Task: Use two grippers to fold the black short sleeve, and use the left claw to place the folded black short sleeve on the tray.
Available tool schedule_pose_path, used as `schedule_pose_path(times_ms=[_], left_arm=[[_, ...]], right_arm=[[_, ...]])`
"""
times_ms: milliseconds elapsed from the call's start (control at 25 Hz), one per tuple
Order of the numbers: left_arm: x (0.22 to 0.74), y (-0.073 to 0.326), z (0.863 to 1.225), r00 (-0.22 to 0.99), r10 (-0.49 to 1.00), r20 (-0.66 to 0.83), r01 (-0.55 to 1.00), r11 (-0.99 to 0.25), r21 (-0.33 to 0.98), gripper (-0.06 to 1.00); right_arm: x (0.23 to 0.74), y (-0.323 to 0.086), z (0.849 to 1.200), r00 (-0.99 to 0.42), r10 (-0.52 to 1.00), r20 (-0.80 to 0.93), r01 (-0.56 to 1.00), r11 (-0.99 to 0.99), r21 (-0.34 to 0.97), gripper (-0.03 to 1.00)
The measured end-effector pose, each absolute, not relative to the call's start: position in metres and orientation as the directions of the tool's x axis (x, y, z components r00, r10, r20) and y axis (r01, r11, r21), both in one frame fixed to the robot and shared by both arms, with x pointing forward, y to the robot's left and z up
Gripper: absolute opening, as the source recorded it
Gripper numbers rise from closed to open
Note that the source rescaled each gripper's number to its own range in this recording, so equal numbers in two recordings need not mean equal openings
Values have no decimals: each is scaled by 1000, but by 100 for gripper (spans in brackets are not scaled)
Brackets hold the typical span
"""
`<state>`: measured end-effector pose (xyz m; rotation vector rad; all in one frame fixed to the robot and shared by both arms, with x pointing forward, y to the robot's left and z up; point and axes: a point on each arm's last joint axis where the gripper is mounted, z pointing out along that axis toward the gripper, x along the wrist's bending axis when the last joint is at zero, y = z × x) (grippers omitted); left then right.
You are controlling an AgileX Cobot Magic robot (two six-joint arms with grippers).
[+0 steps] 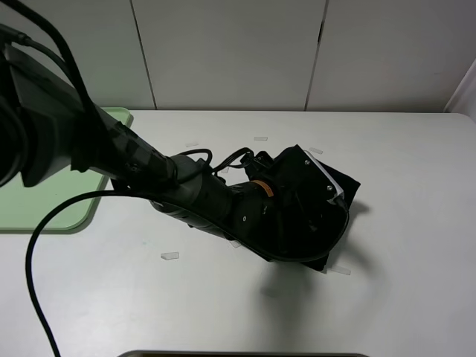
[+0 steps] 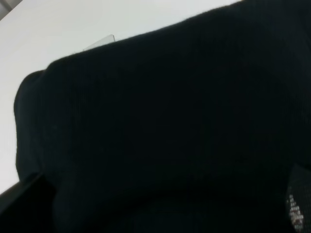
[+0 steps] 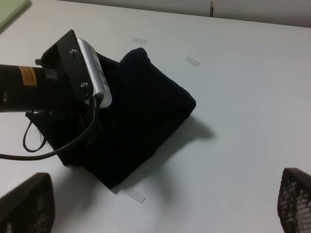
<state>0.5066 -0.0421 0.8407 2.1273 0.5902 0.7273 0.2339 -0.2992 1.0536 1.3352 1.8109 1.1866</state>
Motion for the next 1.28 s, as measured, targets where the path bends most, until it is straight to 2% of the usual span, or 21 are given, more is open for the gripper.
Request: schedule_pose_path(times_ms=[160, 360, 480, 680, 800, 960, 1120, 1280], left_arm=[[509, -40, 856, 696, 646, 313, 168, -571, 804, 95], [512, -32, 916, 616, 720, 319, 162, -512, 844, 95], [515, -22, 949, 606, 759, 238, 220, -448, 866, 95], [526, 9, 985, 658, 753, 1, 398, -349, 848, 95], [534, 33, 996, 674, 723, -148, 515, -317, 796, 95], [547, 67, 993, 666, 686, -293, 639, -322, 699, 95], [557, 94, 987, 649, 638, -413, 710, -315, 629, 95], [568, 108, 976, 606, 553, -572, 773, -237, 589, 95]], right_arm=[[234, -299, 1054, -323, 945, 46, 420, 99, 902, 100], [234, -299, 1054, -323, 945, 46, 420, 99, 902, 100], [234, -299, 1054, -323, 945, 46, 420, 99, 902, 100], [234, -299, 1054, -323, 945, 46, 420, 99, 902, 100], [234, -299, 1054, -323, 945, 46, 420, 99, 902, 100], [234, -299, 1054, -323, 945, 46, 420, 99, 902, 100], [234, -299, 1054, -323, 945, 46, 420, 99, 902, 100], [234, -299, 1054, -323, 945, 46, 420, 99, 902, 100]])
